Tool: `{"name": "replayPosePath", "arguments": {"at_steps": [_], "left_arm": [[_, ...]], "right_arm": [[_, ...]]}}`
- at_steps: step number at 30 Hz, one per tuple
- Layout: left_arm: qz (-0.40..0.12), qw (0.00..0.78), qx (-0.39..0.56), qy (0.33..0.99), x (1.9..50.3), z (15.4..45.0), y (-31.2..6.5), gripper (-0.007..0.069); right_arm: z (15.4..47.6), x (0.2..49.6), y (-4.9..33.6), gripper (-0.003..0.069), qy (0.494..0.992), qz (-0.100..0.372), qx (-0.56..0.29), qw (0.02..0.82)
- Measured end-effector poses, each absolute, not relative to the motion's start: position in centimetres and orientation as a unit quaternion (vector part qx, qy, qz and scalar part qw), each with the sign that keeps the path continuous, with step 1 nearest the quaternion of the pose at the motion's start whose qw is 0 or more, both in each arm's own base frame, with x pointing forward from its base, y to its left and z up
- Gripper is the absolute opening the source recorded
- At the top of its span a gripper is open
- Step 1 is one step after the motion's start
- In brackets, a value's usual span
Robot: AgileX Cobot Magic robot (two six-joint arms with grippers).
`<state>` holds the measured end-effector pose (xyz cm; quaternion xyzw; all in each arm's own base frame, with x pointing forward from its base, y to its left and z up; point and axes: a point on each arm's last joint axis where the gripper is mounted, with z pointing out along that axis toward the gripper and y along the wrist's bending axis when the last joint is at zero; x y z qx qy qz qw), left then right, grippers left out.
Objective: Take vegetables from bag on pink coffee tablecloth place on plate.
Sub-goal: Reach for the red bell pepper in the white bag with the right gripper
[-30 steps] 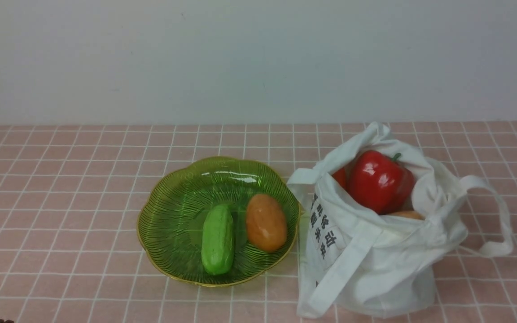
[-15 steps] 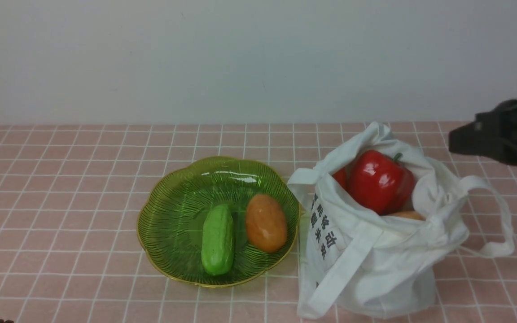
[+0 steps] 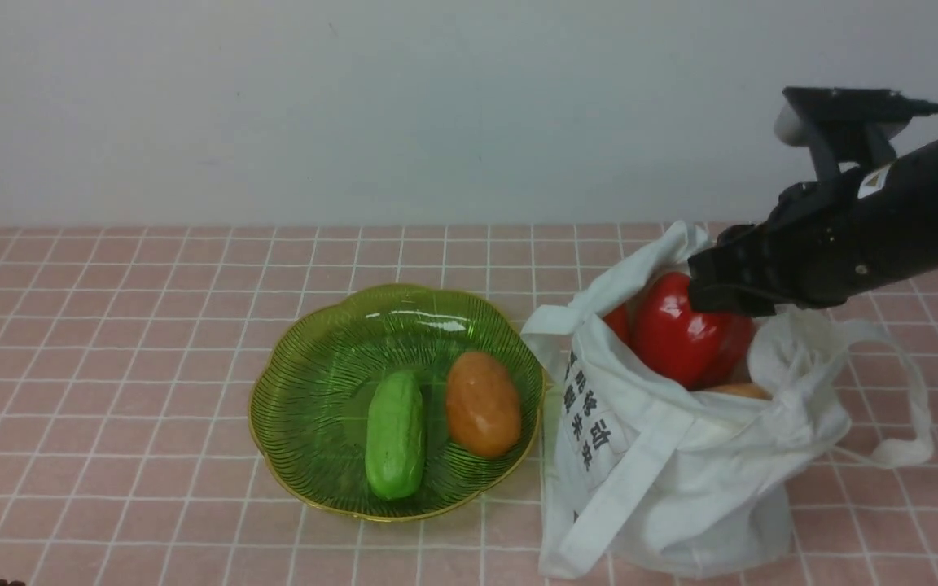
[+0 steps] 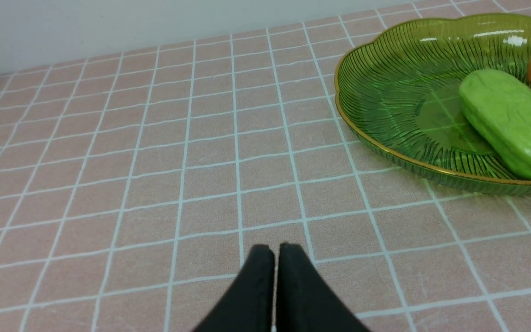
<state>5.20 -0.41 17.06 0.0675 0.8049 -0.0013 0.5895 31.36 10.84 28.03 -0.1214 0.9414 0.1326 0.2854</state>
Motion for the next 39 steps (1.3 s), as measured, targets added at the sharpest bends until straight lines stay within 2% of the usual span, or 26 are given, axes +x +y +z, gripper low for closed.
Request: {"name": "replayPosePath", "arguments": {"at_steps": [1,4,8,12,16,18,19,20,21,22,24,25,26,27,29,34,39], "left_arm": [[-0.001,0.59,0.068,0.805,5.2,17.1,-0.4,-0.0005],[-0.001,0.59,0.068,0.805,5.2,17.1,-0.4,-0.0005],[-0.001,0.59,0.068,0.805,5.2,17.1,-0.4,-0.0005],[-0.001,0.59,0.068,0.805,5.2,17.1,-0.4,-0.0005],[-0.001,0.59,0.068,0.805,5.2,17.1,-0.4,-0.0005],[-0.001,0.59,0.068,0.805,5.2,17.1,-0.4,-0.0005],[-0.001,0.59,0.068,0.805,5.2,17.1,-0.4,-0.0005],[-0.001,0.59,0.068,0.805,5.2,17.1,-0.4,-0.0005],[-0.001,0.59,0.068,0.805,5.2,17.1,-0.4,-0.0005],[-0.001,0.59,0.068,0.805,5.2,17.1,-0.4,-0.0005],[-0.001,0.59,0.068,0.805,5.2,17.1,-0.4,-0.0005],[-0.001,0.59,0.068,0.805,5.2,17.1,-0.4,-0.0005],[-0.001,0.59,0.068,0.805,5.2,17.1,-0.4,-0.0005],[-0.001,0.59,0.068,0.805,5.2,17.1,-0.4,-0.0005],[-0.001,0.59,0.068,0.805,5.2,17.1,-0.4,-0.0005],[-0.001,0.59,0.068,0.805,5.2,17.1,-0.4,-0.0005],[-0.001,0.59,0.068,0.805,5.2,17.1,-0.4,-0.0005]], "right_arm": [[27.6,31.7,10.9,0.0432,0.943,0.126,-0.122,0.283],[26.7,32.4,11.0,0.0519,0.944,0.121,-0.117,0.283],[25.3,33.3,11.2,0.0598,0.947,0.123,-0.108,0.277],[24.4,33.9,11.4,0.0602,0.948,0.124,-0.102,0.275],[24.0,34.3,11.5,0.0568,0.948,0.128,-0.097,0.274],[24.0,34.3,11.6,0.0457,0.948,0.129,-0.098,0.275],[24.0,34.3,11.6,0.0445,0.948,0.129,-0.098,0.275],[24.1,34.3,11.6,0.0391,0.947,0.13,-0.1,0.276],[24.2,34.2,11.7,0.0303,0.946,0.133,-0.099,0.278],[24.3,34.2,11.6,0.0286,0.946,0.132,-0.102,0.279],[24.9,33.8,11.6,0.0197,0.944,0.132,-0.114,0.282],[25.3,33.7,11.6,0.0122,0.942,0.131,-0.119,0.284],[25.4,33.6,11.5,0.0111,0.942,0.132,-0.12,0.286],[26.2,33.1,11.4,0.0041,0.94,0.132,-0.124,0.289],[27.2,32.4,11.2,0.0003,0.938,0.133,-0.13,0.293],[30.3,30.7,10.8,-0.0013,0.925,0.137,-0.139,0.325],[30.9,30.3,10.6,-0.0014,0.923,0.134,-0.144,0.33]]}}
